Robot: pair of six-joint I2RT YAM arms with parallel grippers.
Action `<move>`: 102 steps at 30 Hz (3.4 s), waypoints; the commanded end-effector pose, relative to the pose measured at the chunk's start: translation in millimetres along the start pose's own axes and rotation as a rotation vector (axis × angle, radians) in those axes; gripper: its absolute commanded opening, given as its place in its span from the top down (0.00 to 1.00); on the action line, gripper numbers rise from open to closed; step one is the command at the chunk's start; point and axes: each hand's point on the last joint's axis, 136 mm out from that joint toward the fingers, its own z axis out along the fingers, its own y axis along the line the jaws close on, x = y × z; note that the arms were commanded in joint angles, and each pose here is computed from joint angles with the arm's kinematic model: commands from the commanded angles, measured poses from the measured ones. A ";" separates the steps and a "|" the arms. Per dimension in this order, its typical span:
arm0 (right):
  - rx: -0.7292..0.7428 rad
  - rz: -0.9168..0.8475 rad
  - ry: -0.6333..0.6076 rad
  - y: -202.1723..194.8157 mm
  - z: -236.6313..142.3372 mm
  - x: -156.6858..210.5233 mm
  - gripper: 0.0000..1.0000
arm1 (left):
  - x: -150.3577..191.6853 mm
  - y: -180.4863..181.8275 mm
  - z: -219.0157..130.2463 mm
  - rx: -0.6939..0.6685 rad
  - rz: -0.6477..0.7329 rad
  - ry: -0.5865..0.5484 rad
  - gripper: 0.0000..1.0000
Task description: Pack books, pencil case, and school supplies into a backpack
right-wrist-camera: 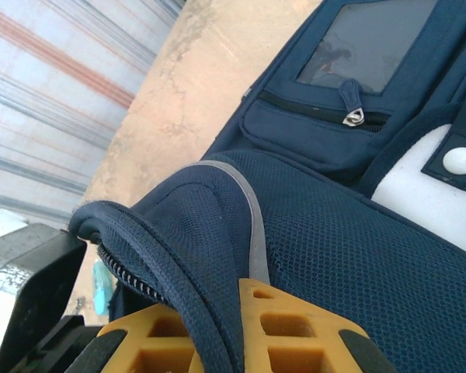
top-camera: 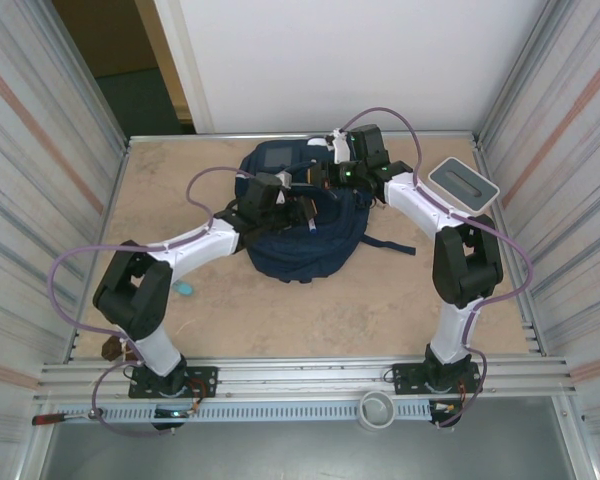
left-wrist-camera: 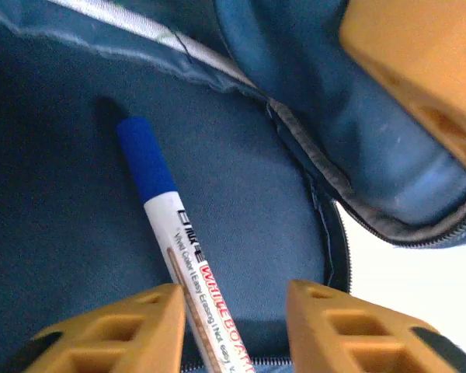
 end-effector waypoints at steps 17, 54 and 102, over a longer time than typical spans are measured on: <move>-0.031 -0.020 -0.051 8.3 -16.4 -12.2 0.98 | 15.1 25.7 -40.1 -0.219 0.253 -0.040 0.50; -0.037 0.004 -0.012 2.1 -11.7 2.3 0.98 | -31.5 33.6 -23.9 -0.411 0.528 -0.112 0.65; -0.045 0.015 -0.018 3.2 -16.6 5.9 0.98 | -4.2 45.0 -73.2 -0.260 0.426 -0.115 0.59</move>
